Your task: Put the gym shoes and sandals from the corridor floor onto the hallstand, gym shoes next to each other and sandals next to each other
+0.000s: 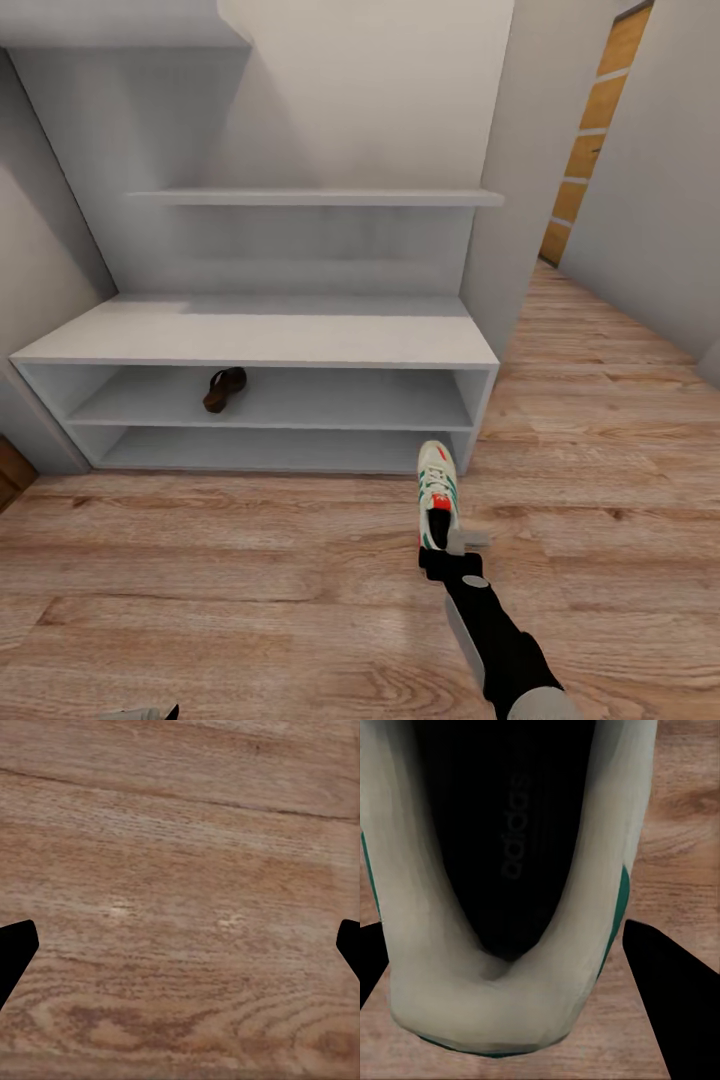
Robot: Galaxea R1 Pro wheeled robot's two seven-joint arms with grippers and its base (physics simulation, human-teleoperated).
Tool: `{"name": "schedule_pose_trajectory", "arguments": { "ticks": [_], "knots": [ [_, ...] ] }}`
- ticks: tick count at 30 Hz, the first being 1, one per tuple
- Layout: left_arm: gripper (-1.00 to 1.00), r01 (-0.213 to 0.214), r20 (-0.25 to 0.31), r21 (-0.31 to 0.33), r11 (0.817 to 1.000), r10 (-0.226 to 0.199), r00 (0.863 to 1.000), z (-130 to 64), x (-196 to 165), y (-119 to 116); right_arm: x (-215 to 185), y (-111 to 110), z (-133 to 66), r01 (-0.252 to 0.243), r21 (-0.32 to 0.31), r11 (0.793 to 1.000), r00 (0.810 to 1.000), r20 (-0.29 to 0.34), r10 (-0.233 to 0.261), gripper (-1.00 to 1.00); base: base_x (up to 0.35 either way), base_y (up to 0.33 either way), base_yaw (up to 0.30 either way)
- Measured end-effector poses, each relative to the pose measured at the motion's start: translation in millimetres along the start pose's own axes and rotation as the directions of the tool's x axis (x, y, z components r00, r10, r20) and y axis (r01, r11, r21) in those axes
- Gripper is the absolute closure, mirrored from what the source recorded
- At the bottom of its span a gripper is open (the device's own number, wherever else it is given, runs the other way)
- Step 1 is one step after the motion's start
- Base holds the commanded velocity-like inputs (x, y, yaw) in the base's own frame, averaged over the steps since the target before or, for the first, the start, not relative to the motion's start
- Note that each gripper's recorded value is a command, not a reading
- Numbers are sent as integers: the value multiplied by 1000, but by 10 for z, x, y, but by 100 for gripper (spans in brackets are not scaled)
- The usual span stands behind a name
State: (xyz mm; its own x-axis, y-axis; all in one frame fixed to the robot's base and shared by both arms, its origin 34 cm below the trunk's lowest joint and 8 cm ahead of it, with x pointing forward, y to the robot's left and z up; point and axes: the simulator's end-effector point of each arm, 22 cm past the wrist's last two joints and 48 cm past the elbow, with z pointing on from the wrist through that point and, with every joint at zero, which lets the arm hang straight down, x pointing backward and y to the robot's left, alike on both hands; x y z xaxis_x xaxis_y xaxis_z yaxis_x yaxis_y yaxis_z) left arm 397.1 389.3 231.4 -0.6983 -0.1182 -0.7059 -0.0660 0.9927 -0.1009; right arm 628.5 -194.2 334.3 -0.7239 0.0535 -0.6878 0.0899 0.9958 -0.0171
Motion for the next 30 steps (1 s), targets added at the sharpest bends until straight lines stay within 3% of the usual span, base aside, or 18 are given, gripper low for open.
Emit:
{"name": "schedule_pose_trajectory", "arguments": {
  "ticks": [8, 13, 30],
  "knots": [
    [-100, -1, 0, 1, 1000, 1, 1000, 0, 0, -2, -305, 128, 17, -9, -14, 1000, 999, 33, 10, 100, 0, 0, 0],
    [-100, -2, -1, 3, 1000, 2, 1000, 0, 2, -6, -399, 199, 23, -3, -22, 1000, 1000, 5, 3, 100, 0, 0, 0],
    [-100, -2, -2, 4, 1000, 2, 1000, 1, 5, -9, -785, 201, 11, -7, -21, 1000, 999, 53, 8, 100, 0, 0, 0]
  ]
}}
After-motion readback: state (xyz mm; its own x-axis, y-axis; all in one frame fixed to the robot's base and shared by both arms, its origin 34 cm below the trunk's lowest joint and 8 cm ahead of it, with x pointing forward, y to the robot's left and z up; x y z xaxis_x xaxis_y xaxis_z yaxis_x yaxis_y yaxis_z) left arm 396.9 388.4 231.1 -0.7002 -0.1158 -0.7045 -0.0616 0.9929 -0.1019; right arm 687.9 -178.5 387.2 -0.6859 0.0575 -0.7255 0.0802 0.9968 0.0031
